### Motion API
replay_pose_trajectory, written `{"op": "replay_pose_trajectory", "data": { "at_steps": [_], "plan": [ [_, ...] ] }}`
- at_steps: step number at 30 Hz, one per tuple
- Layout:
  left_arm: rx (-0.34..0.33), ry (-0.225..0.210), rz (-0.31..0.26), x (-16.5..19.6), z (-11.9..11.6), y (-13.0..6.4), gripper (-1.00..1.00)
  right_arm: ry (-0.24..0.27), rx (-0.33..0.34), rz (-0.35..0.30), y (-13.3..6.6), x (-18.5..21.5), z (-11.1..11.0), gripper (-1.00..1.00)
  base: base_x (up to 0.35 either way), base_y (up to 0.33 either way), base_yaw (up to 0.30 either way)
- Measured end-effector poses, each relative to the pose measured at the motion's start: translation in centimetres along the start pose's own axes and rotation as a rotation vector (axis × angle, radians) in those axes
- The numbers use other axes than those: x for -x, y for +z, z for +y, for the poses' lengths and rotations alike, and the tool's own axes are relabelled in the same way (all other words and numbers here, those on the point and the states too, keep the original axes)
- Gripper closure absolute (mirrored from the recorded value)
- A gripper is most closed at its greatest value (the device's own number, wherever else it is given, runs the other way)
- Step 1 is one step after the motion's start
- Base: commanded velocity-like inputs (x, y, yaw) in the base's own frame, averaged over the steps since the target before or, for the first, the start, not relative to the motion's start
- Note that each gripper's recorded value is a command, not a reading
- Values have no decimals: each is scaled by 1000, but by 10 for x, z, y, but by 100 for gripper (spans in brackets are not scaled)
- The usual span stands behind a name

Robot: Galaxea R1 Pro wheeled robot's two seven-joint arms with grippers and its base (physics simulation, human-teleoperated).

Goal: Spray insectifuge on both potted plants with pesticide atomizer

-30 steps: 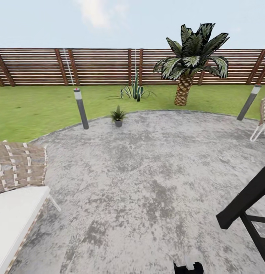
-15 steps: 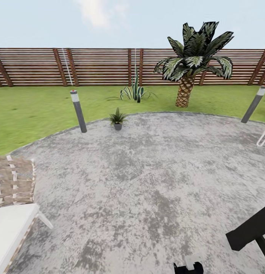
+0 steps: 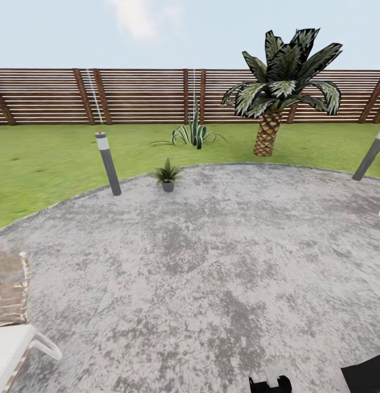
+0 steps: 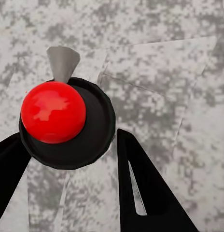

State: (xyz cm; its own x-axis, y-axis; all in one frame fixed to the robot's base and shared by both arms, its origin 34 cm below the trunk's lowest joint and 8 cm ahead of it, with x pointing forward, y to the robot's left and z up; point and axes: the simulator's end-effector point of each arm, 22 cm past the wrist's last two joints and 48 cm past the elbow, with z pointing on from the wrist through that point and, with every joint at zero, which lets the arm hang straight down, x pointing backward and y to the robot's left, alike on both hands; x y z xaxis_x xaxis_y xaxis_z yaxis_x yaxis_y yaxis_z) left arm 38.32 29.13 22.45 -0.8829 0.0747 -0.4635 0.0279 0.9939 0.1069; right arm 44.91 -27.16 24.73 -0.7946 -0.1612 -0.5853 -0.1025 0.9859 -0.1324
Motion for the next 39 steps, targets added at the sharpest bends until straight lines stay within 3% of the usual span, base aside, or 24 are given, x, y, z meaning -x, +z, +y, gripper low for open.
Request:
{"op": "replay_pose_trajectory", "data": {
  "at_steps": [39],
  "plan": [
    [0, 0, 0, 0, 0, 0, 100, 0, 0, 0, 0, 0, 0, -100, 339, 0, 0]
  ]
}}
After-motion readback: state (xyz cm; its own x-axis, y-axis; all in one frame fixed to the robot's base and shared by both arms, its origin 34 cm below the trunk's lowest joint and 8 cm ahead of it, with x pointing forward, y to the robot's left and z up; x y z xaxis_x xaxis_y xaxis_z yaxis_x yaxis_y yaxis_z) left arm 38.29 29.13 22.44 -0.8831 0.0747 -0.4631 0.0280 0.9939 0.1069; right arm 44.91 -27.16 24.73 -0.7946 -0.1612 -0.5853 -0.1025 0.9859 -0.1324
